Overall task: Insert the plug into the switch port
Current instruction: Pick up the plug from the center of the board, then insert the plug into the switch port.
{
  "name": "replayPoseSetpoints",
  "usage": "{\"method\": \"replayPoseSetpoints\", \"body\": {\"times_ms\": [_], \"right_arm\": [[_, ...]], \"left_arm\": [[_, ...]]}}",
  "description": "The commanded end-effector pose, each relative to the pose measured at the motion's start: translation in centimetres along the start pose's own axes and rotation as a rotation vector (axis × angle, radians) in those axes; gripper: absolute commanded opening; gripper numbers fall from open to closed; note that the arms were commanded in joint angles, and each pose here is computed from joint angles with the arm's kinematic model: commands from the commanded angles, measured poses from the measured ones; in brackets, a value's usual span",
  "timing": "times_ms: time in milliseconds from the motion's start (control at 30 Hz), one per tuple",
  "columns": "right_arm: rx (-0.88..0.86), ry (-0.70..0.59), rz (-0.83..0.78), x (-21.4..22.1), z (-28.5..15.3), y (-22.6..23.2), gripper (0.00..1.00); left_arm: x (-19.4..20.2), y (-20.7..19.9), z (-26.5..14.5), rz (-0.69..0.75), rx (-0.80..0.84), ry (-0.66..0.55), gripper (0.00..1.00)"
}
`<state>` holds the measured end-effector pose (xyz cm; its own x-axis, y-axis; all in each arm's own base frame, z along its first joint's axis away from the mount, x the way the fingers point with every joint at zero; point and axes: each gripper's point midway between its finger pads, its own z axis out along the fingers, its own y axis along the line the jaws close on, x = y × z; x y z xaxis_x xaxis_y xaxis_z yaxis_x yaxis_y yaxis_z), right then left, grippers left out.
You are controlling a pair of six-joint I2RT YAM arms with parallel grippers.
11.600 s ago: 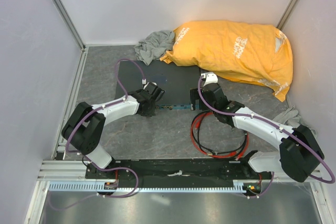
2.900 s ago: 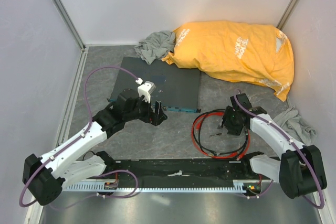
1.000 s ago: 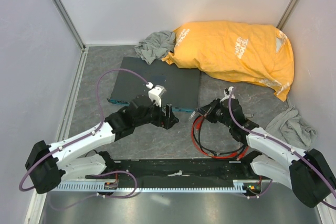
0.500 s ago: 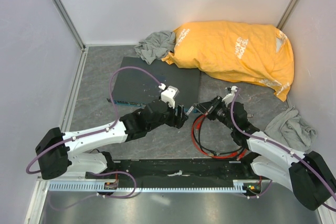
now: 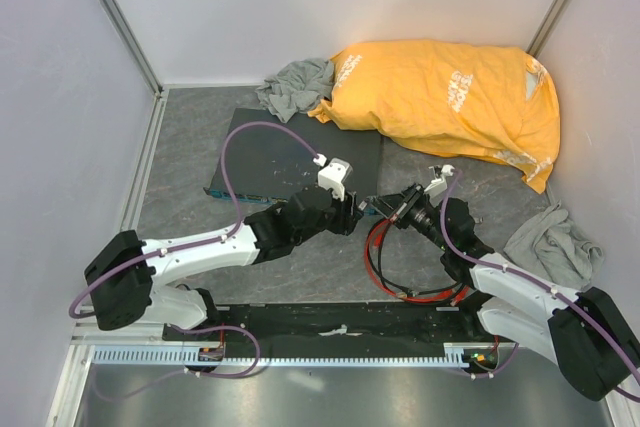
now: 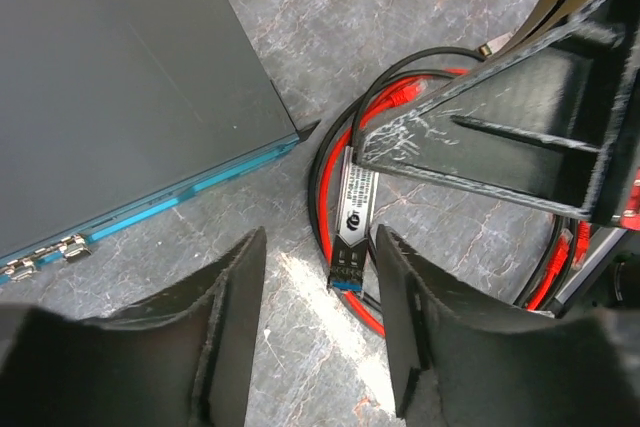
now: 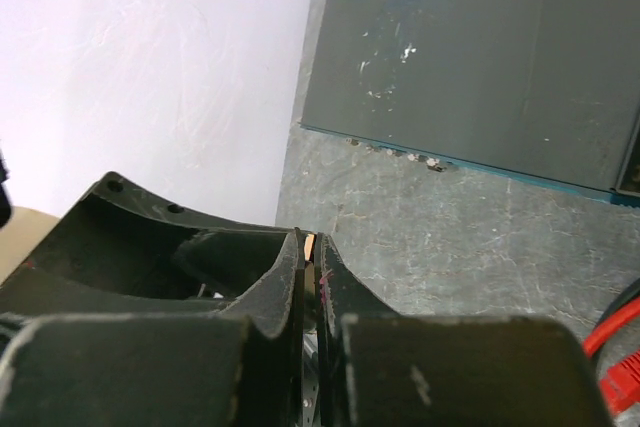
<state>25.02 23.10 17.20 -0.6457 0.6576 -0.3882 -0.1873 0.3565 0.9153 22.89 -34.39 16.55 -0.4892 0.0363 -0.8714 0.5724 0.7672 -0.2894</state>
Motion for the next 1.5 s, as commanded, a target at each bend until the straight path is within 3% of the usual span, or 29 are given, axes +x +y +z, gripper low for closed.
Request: {"method": "replayPoseSetpoints", "body": {"times_ms": [0, 167, 300, 400, 467, 567, 600, 700, 900, 1033, 1200, 1467], "right_arm": [[-0.087, -0.005, -0.009, -0.2, -0.2, 2.0, 0.01], [-0.092, -0.008, 0.000, -0.2, -0.3, 2.0, 0.01], [-0.091, -0.007, -0.001, -0.1, -0.4, 1.8, 0.01], [-0.089, -0.007, -0.005, -0.1, -0.3, 1.8, 0.02], [-0.084, -0.009, -0.021, -0.2, -0.1, 1.6, 0.06], [-0.068, -0.009, -0.070, -0.4, 0.5, 1.5, 0.25], [-0.061, -0.004, -0.089, -0.5, 0.7, 1.4, 0.38], [0.048, -0.009, -0.203, -1.5, 2.0, 0.0, 0.60], [0.221, -0.021, -0.499, -5.1, 4.6, -0.8, 0.97], [0.301, -0.027, -0.604, -7.2, 6.9, -1.1, 0.98], [0.315, -0.006, -0.626, -7.2, 8.4, -1.9, 0.98], [0.347, 0.020, -0.640, -6.0, 7.2, -4.1, 0.98]], "left_arm": [[-2.4, -1.4, 0.5, 0.005, 0.037, -0.065, 0.52], [-2.3, -1.7, 0.6, 0.002, 0.052, -0.060, 0.39], [-2.2, -1.8, 0.6, 0.001, 0.059, -0.054, 0.23], [-1.9, -1.8, 0.6, 0.006, 0.062, -0.043, 0.02], [-1.6, -1.5, 0.5, 0.016, 0.051, -0.030, 0.01], [-1.2, -0.4, 0.0, 0.039, 0.004, -0.013, 0.02], [-1.1, 0.1, -0.2, 0.051, -0.016, -0.010, 0.02], [-0.4, 2.4, -1.4, 0.074, -0.113, 0.015, 0.02], [2.4, 8.7, -4.5, 0.080, -0.343, 0.110, 0.02], [4.7, 13.0, -6.1, 0.035, -0.448, 0.142, 0.02], [6.6, 17.7, -6.4, -0.037, -0.529, 0.162, 0.02], [7.5, 20.3, -4.8, -0.094, -0.545, 0.158, 0.01]]}}
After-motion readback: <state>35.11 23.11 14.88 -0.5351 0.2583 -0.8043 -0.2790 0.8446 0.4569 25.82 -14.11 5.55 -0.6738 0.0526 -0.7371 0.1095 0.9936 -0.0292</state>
